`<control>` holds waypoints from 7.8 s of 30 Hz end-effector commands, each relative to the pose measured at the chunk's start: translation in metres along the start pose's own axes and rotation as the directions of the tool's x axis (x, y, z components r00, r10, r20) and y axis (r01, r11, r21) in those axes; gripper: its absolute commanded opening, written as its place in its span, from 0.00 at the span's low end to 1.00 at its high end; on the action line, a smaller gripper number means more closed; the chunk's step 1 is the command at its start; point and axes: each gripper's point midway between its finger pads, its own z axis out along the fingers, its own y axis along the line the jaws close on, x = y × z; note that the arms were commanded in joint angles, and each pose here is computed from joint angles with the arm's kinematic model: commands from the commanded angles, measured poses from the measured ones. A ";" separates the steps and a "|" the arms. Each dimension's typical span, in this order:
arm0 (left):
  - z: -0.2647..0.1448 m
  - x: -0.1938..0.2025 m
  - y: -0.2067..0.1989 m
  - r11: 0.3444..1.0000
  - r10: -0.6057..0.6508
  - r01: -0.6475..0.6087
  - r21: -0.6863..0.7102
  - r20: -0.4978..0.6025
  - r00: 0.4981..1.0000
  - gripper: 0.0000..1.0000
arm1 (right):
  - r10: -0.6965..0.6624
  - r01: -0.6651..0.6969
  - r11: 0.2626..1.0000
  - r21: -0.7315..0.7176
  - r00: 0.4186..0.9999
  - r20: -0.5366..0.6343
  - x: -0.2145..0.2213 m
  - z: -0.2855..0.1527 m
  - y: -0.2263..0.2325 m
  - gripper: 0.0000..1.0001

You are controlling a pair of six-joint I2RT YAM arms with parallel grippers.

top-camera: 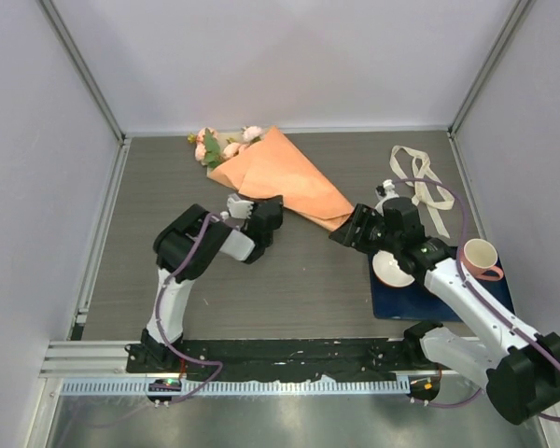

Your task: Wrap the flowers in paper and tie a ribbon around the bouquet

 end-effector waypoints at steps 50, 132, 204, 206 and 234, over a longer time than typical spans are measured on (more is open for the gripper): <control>-0.266 -0.096 -0.081 0.682 0.723 -0.689 0.247 -0.374 0.581 1.00 | -0.084 -0.115 0.758 0.642 0.959 0.272 -0.218 0.030 -0.139 0.00; -0.263 -0.254 -0.047 0.821 0.464 -0.507 -0.263 -0.209 0.861 1.00 | -0.172 0.300 0.864 -0.404 0.931 0.323 -0.101 0.072 0.358 0.00; -0.147 -0.209 0.122 0.576 0.246 -0.524 -0.627 -0.477 0.843 0.18 | 0.585 -0.772 0.466 0.432 0.635 0.504 -0.166 0.070 -0.220 0.91; -0.147 -0.212 0.120 0.578 0.261 -0.529 -0.621 -0.473 0.841 0.15 | 0.589 -0.804 0.436 0.404 0.594 0.548 -0.172 0.069 -0.224 0.90; -0.162 -0.279 0.121 0.544 0.313 -0.492 -0.680 -0.380 0.871 0.00 | 0.340 -0.679 0.386 0.624 0.734 0.588 -0.172 0.001 -0.261 0.00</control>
